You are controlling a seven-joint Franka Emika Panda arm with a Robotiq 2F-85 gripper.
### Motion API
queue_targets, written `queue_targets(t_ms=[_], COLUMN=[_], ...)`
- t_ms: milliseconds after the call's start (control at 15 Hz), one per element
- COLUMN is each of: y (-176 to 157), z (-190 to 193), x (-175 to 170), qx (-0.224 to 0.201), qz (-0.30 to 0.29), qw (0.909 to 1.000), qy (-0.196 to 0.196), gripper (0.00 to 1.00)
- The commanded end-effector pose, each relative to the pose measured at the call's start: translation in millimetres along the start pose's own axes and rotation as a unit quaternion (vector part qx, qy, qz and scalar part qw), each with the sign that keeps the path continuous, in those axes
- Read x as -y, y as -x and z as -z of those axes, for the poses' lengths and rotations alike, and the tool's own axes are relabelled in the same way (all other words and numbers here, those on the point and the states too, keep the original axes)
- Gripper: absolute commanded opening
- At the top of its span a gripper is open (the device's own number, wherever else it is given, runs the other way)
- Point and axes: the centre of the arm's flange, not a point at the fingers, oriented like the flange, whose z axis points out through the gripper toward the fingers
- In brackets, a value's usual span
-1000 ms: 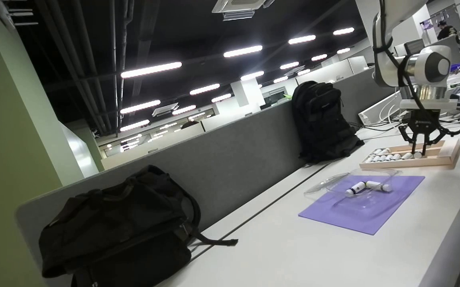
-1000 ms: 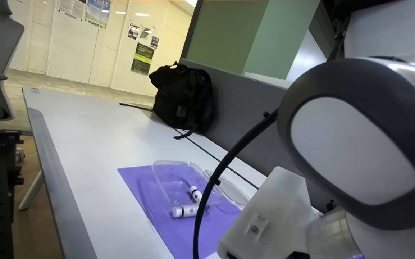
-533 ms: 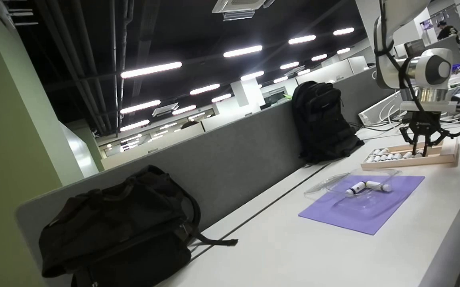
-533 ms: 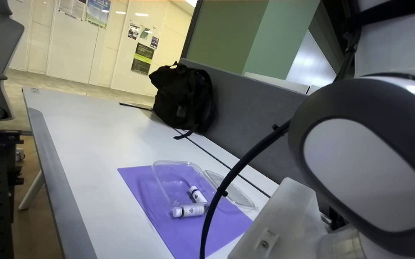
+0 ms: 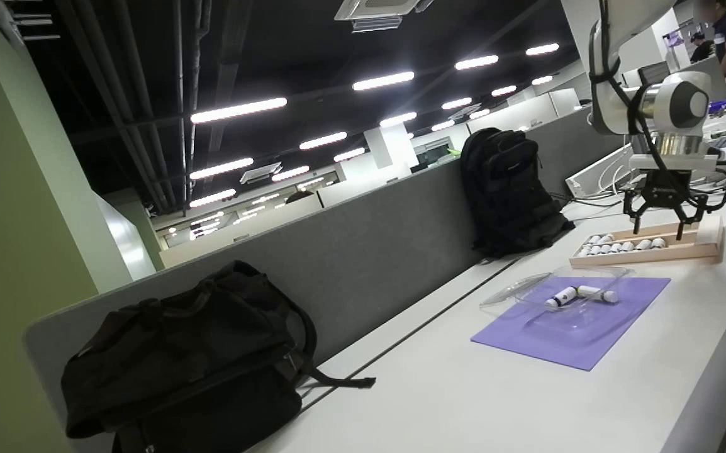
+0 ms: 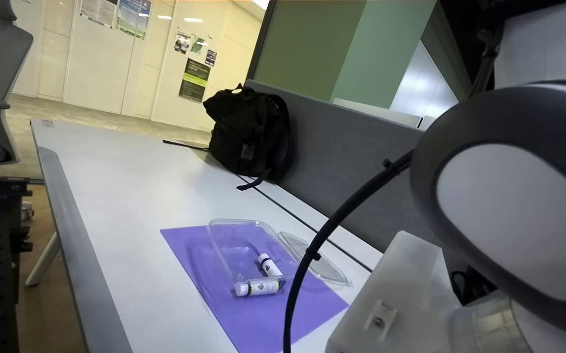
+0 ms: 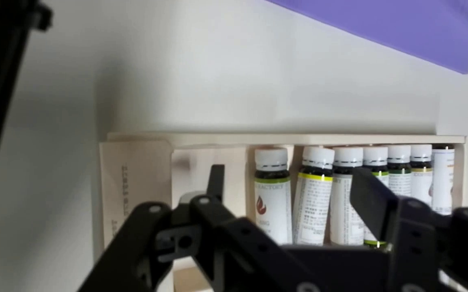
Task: Take a bottle from the clear container and put it on the tray
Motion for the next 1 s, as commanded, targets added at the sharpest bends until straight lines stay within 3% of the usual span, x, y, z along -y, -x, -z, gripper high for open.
queue_targets(t_ms=[0,133,733,933], y=[5,0,-17,-15], z=[29,33,13,-1], x=[-3,-8,-4,2], qx=[0.021,0.006,-0.038,-0.039], qz=[0.017,0.023,0.010,0.012], qw=[0.9996,0.9996,0.9988,0.9982], qy=[0.007,0.015,0.028,0.045], gripper=[0.61,0.64,0.02,0.00])
